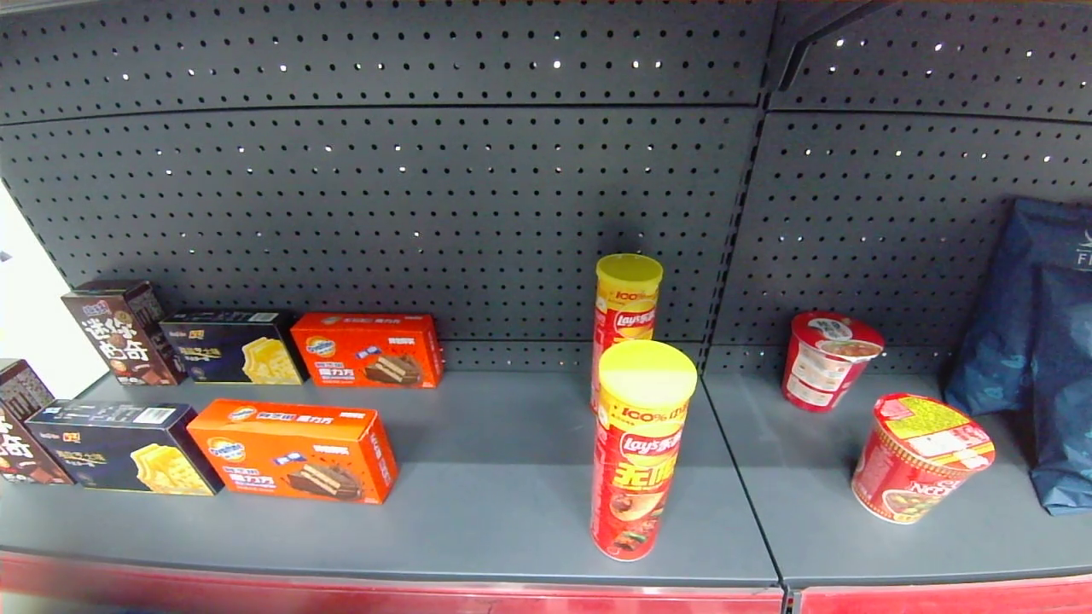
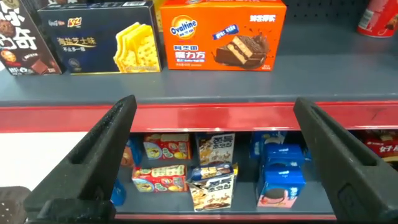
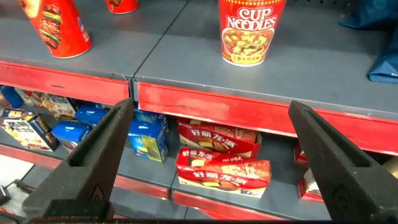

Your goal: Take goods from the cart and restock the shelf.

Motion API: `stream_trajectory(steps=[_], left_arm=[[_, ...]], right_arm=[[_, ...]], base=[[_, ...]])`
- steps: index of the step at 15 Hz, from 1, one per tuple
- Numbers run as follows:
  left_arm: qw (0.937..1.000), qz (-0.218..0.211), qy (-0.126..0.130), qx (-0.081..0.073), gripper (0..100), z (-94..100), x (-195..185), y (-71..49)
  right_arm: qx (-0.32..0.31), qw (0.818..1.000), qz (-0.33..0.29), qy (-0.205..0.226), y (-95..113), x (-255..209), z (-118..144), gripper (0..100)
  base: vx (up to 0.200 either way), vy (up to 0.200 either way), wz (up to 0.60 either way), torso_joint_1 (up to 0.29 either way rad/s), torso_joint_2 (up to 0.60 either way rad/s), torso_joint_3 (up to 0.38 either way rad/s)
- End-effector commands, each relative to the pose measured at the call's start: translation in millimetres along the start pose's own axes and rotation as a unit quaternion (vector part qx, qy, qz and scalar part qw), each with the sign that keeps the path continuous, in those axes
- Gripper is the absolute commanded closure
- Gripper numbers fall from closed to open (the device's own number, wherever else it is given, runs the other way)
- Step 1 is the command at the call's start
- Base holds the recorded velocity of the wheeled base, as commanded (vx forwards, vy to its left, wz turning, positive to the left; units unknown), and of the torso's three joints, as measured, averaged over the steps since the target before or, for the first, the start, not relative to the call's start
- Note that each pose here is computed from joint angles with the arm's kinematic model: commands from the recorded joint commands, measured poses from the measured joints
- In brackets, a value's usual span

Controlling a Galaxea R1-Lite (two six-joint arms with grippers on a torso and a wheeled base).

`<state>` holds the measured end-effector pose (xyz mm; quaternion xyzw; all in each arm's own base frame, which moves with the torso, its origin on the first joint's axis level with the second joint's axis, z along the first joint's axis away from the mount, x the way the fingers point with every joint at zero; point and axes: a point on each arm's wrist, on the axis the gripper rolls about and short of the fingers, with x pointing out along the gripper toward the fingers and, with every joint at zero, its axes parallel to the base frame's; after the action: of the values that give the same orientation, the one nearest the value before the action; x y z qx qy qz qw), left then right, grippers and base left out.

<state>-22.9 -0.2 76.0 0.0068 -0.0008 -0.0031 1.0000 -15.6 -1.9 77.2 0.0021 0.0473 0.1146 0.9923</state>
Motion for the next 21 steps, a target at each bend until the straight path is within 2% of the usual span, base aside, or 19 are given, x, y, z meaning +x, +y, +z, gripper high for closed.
stream_trajectory(steps=[1, 2, 6, 16, 21], left_arm=[[1.0000, -0.002, 0.000, 0.006, 0, -0.1, 0.0, -0.1], [0.9999, -0.002, 0.000, 0.014, 0, -0.1, 0.0, -0.1], [0.9999, -0.003, 0.000, 0.010, 0, -0.1, 0.0, -0.2], [1.0000, 0.000, 0.000, 0.008, 0, -0.1, 0.0, 0.0], [0.9999, -0.002, 0.000, 0.012, 0, -0.1, 0.0, -0.1]], right_arm=[[0.000, 1.000, 0.001, 0.002, 0.0, 0.3, 0.1, 0], [0.000, 1.000, 0.001, 0.002, 0.0, 0.3, 0.0, 0], [0.000, 1.000, 0.001, 0.002, 0.0, 0.3, 0.1, 0], [0.000, 1.000, 0.001, 0.002, 0.0, 0.3, 0.0, 0], [0.000, 1.000, 0.001, 0.002, 0.0, 0.3, 0.0, 0]], base=[[0.000, 0.000, 0.00, 0.000, 0.00, 0.000], [0.000, 0.000, 0.00, 0.000, 0.00, 0.000], [0.000, -0.150, 0.00, 0.002, 0.00, 0.002], [0.000, 0.000, 0.00, 0.000, 0.00, 0.000], [0.000, 0.000, 0.00, 0.000, 0.00, 0.000]])
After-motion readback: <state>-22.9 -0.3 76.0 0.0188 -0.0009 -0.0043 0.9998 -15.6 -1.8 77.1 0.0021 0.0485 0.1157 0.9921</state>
